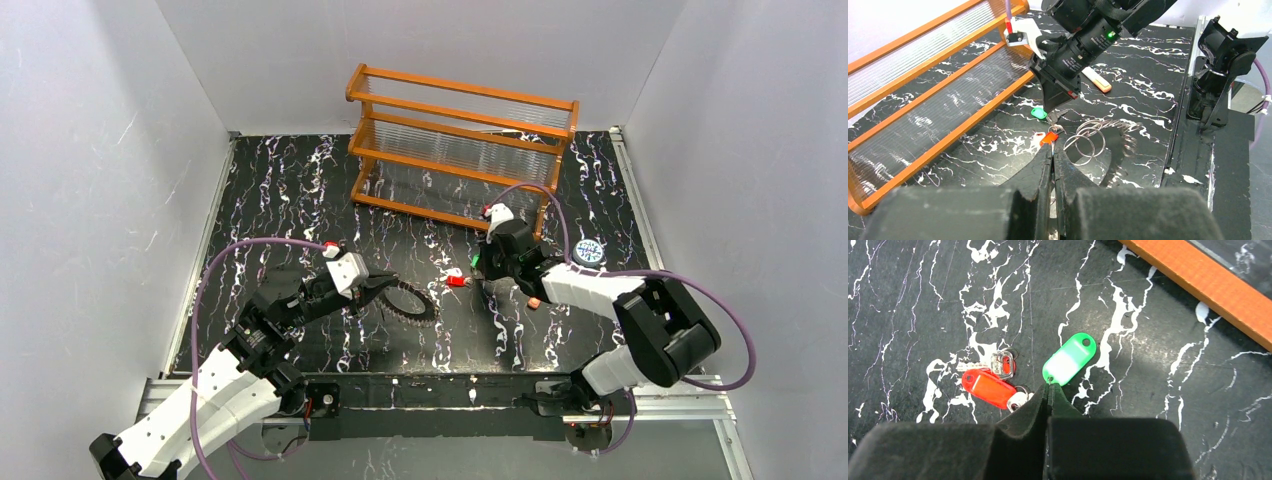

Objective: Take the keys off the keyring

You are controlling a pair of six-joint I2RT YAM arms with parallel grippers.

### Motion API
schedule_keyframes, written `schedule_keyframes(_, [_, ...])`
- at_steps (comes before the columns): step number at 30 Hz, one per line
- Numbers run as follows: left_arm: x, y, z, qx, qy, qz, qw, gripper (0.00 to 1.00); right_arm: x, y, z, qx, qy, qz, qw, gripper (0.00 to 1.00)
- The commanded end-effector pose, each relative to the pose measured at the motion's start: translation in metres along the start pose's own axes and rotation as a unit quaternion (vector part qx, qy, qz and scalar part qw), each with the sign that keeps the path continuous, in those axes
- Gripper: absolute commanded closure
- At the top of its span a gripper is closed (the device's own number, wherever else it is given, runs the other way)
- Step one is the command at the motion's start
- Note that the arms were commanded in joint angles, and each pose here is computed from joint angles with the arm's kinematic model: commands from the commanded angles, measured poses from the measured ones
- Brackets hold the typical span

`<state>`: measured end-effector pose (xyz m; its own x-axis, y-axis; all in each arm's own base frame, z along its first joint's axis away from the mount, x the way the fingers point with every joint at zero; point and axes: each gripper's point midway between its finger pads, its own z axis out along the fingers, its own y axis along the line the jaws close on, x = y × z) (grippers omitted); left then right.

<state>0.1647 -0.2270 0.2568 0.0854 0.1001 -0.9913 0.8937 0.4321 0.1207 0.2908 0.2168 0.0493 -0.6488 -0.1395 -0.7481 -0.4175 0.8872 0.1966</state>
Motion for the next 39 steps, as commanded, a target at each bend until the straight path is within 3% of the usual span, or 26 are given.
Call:
schedule_keyframes(1, [-0.012,0.005,-0.002,-0.011,-0.024,0.012,1.0,1.0,-0.028,0.015,0.009,-0.034,-0.04,-0.001,0.999,0.9])
schedule_keyframes(4, [-0.012,0.005,-0.002,-0.012,-0.023,0.013,1.0,1.0,-0.029,0.02,0.013,-0.049,-0.035,-0.005,0.998,0.77])
schedule_keyframes(7, [-0.012,0.006,-0.002,-0.012,-0.024,0.012,1.0,1.0,-0.037,0.029,0.008,-0.073,-0.048,-0.007,0.996,0.71])
schedule_keyframes(17, [-0.009,-0.007,0.003,0.032,-0.026,0.011,0.999,1.0,-0.057,0.066,-0.039,-0.174,-0.089,-0.04,0.98,0.41])
schedule_keyframes(26, [-0.006,-0.032,0.016,0.138,-0.028,0.025,0.99,1.0,-0.048,0.112,-0.087,-0.306,-0.141,-0.082,0.938,0.34])
schedule_keyframes(31, [-0.006,-0.047,0.022,0.213,-0.037,0.022,0.976,1.0,-0.035,0.128,-0.099,-0.345,-0.175,-0.106,0.916,0.32])
schedule_keyframes(39, [0.009,-0.053,0.03,0.265,-0.005,-0.012,0.964,1.0,-0.011,0.143,-0.106,-0.371,-0.227,-0.147,0.889,0.3])
